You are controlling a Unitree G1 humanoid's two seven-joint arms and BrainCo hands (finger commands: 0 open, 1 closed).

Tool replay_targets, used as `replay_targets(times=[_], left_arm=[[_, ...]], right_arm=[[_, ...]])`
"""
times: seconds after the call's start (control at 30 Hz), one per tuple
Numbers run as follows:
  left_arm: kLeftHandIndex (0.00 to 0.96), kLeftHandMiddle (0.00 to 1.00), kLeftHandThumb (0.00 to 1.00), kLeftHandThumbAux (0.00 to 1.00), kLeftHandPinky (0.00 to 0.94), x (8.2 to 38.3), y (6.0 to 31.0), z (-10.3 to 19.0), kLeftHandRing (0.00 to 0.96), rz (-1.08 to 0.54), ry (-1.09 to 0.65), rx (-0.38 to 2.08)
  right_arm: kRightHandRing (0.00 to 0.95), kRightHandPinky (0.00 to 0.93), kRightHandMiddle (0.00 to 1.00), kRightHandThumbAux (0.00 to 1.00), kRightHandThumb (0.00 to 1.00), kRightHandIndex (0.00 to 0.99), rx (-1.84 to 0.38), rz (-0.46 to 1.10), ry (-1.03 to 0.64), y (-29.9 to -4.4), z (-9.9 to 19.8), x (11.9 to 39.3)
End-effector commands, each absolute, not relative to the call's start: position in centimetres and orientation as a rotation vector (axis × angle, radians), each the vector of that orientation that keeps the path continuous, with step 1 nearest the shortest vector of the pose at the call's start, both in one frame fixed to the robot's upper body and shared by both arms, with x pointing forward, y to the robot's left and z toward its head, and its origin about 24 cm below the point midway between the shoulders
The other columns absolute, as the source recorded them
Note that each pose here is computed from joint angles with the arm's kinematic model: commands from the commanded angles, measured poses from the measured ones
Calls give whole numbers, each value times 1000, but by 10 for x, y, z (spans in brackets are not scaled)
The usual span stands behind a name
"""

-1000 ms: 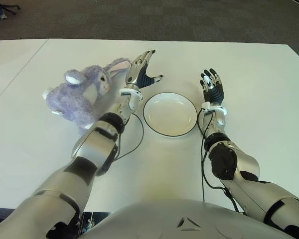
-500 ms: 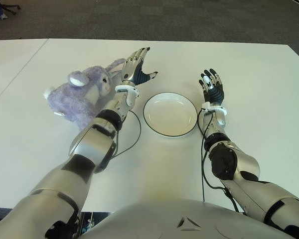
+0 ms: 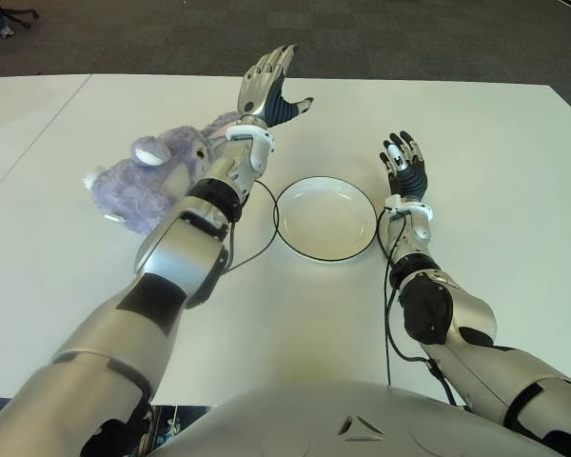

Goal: Put the doll into the plate.

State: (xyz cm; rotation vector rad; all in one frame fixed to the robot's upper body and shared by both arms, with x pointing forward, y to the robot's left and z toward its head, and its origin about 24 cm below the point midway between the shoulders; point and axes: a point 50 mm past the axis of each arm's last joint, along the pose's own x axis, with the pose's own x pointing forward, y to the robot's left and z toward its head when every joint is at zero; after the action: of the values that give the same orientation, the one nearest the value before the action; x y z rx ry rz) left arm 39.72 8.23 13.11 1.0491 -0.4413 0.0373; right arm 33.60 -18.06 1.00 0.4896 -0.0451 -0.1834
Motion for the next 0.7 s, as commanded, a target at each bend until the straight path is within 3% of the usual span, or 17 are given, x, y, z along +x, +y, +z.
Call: replay_targets(times=[0.03,0.7], left_arm=[[48,90,200,555,117,403,70,148,96,24,-430,1062],[30,130,183,572,131,409,28,217,125,22,-571,1124]], right_arm=[[152,118,190,756,0,182,614,-285,437,-158,-90,256],[181,153,221,753,0,205,630,-294,433,-161,-91,255]])
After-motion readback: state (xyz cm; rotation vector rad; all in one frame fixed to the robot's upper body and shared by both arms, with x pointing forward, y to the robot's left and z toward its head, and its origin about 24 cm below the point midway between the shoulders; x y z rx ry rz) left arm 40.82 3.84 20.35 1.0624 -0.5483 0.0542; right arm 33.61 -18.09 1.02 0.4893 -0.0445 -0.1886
